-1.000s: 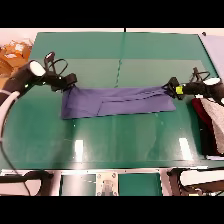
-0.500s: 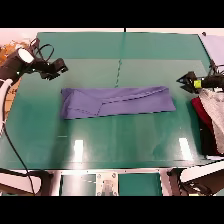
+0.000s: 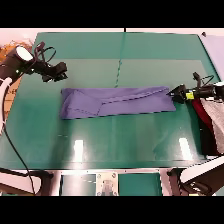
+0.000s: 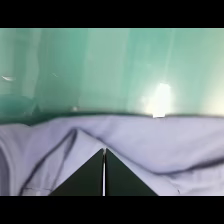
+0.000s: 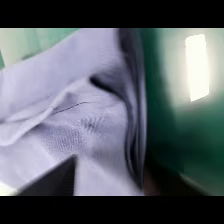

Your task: Fold the shirts.

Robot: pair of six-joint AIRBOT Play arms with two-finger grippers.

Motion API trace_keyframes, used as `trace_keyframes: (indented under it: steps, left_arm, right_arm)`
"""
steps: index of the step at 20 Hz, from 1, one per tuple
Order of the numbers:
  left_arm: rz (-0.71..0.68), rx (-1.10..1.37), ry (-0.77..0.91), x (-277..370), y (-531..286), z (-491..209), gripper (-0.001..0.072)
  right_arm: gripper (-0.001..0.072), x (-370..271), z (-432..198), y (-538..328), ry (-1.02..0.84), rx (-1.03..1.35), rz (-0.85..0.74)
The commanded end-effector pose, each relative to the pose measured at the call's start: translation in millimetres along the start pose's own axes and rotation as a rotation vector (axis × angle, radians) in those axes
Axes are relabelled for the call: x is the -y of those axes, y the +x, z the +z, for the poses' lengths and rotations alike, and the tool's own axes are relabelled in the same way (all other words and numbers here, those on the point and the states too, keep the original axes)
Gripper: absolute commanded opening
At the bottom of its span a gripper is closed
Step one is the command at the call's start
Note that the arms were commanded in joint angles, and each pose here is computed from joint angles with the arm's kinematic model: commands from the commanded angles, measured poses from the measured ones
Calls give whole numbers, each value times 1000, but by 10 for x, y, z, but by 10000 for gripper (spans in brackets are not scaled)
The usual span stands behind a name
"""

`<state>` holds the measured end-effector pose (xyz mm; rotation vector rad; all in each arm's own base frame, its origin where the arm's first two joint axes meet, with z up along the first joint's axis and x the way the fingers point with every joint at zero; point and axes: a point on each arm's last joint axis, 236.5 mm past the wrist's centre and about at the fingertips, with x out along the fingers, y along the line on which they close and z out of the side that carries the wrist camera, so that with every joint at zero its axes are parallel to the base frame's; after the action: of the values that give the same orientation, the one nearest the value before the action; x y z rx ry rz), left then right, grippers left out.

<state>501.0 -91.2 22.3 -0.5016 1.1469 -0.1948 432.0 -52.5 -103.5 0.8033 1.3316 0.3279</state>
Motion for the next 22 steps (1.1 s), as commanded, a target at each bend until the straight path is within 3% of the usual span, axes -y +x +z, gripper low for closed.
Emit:
trace_keyframes:
  steps: [1,2,6,11,13,18,22]
  left_arm:
    - [-21,-42,61,165,50,-139,22]
    - [-28,-51,91,258,86,-190,22]
    - [-92,-122,188,824,362,-573,22]
    - [-282,-220,285,1990,1147,-1546,22]
    - [-364,-241,251,2392,1489,-1977,22]
    - [-451,-304,143,2810,1947,-2476,22]
    - [-487,-319,169,2890,1808,-2320,22]
  right_arm:
    - [55,-213,-93,174,-72,-68,44]
    - [18,-335,-91,114,-102,-84,71]
    - [17,-984,-31,-508,-219,-37,97]
    - [18,-1945,-416,-1331,-353,58,68]
    - [18,-2201,-562,-1489,-419,94,58]
    - [18,-2447,-691,-1558,-452,106,97]
    - [18,-2467,-693,-1515,-460,98,101]
